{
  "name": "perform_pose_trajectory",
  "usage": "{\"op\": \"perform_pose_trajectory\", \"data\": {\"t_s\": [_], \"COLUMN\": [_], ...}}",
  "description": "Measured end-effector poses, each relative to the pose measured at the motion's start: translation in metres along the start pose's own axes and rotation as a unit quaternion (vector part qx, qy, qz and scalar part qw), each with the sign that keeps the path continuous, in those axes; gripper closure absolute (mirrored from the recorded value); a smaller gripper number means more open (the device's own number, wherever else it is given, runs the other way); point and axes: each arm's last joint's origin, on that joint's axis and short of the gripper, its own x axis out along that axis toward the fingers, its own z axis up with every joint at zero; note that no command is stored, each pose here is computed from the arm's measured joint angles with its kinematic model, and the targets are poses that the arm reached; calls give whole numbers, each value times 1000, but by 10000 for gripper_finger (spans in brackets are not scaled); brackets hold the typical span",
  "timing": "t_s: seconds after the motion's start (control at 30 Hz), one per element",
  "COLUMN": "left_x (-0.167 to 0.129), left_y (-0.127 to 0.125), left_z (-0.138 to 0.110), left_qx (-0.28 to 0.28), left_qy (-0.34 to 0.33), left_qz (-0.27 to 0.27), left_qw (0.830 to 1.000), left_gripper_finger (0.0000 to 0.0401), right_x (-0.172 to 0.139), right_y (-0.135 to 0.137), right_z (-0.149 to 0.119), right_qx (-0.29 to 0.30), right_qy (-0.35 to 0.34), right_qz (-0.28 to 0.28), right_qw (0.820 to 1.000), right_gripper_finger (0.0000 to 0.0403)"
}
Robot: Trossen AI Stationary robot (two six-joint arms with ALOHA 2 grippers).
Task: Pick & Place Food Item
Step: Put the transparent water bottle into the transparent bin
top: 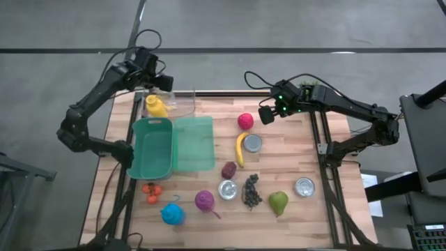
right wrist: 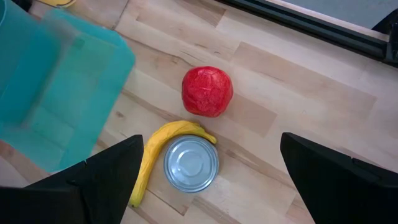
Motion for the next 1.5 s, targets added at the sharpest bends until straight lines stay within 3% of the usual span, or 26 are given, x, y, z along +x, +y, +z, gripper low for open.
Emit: {"op": "perform_pose_trajectory", "data": {"t_s": [0.27,0.87,1.5], "left_x": [5,26,43], "left_y": [12,7,5], "left_z": [-1,4,-6], "left_qx": [-3,13,-9], "left_qy": [10,30,11], "left_qz": [4,19,19], "left_qw": [1000,999,1000], "left_gripper_finger": [102,102,102], "right_x": [0,0,0], "right_y": [0,0,0], "right_z": [0,0,0], "right_qx": [0,0,0], "right_qy": [0,0,0], "right_qz": [0,0,0], "right_qw": [1000,1000,1000], "right_gripper_finger": [25,25,25]}}
